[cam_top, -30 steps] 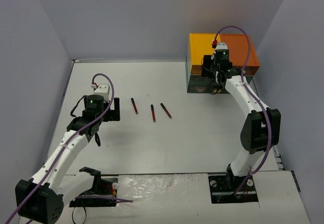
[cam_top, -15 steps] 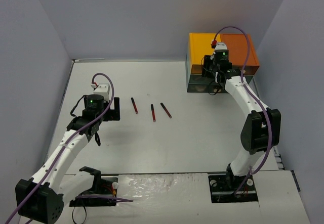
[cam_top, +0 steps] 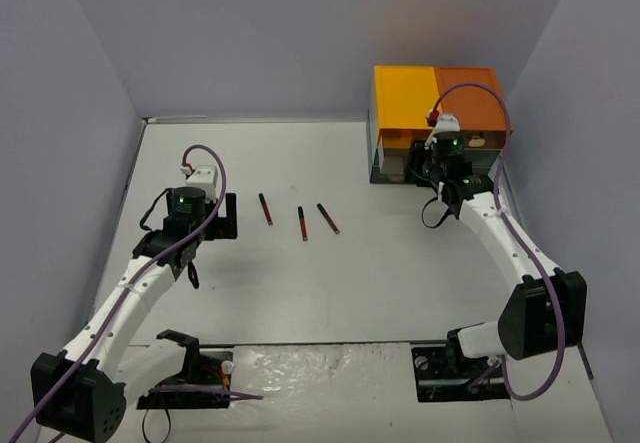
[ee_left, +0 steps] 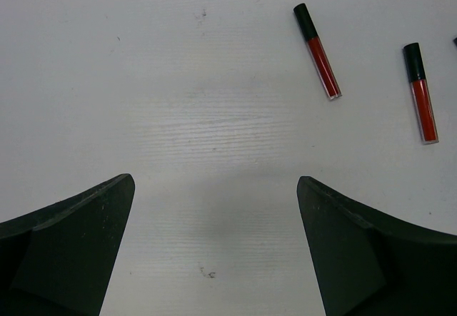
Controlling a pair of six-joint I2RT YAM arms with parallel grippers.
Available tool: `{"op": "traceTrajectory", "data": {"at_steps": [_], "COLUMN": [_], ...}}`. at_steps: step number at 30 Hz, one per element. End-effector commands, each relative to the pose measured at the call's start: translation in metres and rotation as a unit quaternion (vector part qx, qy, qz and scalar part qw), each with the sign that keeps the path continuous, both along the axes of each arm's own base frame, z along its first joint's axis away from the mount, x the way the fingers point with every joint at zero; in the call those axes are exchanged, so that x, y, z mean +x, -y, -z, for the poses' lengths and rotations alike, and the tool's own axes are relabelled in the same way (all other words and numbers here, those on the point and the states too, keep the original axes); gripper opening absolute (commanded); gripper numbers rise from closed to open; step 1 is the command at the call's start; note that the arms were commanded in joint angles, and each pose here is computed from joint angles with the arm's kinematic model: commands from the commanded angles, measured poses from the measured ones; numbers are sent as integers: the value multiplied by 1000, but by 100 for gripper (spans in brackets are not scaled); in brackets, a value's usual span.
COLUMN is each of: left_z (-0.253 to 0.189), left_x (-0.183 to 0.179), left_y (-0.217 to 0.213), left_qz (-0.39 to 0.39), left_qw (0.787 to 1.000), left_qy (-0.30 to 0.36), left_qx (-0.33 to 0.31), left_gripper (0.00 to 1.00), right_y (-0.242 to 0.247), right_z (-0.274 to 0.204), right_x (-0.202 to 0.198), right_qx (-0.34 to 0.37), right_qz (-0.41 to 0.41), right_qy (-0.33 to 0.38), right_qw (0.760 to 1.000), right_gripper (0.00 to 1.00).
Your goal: Organize the makeup
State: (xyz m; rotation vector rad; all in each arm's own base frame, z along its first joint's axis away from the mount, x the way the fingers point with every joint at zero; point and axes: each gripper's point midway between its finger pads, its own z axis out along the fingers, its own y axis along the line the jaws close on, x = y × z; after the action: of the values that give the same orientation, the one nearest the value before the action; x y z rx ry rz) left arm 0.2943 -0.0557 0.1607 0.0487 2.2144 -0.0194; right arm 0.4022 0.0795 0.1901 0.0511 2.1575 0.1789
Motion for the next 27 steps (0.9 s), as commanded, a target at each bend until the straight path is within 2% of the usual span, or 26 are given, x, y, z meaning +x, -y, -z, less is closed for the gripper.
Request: {"op": "traceTrajectory", "data": {"at_steps": [1,4,7,12,16,19,21,27], "left_z": [-27,-27,-27,-26,-26,-26,-26,-25], "left_x": [15,15,15,14,15,15,15,14], "left_y": [-1,-1,-1,-3,-3,-4,-4,-3], "left_qz": [-6,-6,-7,-9,-11,-11,-12,-9], "left_qw": [999,999,999,999,999,999,999,999], "left_qy": [41,41,41,41,40,40,40,39], "left_qx": [-5,-5,-4,-2,1,1,1,-1], "left_gripper": [97,97,97,97,97,97,97,97], "right_y": [-6,-6,-9,-34,-91,-144,-177,-219], "right_z": [-20,-28,-56,-91,-110,-95,-63,25], "right_x": [-11,-17,-22,-37,-57,-69,-74,-62], "right_qx": [17,17,15,1,-2,-18,-32,-54], "right_qz": [-9,-12,-22,-76,-142,-200,-240,-296], "right_qy": [25,30,54,76,94,77,41,-45], "right_qw": [1000,999,998,994,985,977,969,953], "right_gripper": [39,57,68,72,71,69,69,66]}}
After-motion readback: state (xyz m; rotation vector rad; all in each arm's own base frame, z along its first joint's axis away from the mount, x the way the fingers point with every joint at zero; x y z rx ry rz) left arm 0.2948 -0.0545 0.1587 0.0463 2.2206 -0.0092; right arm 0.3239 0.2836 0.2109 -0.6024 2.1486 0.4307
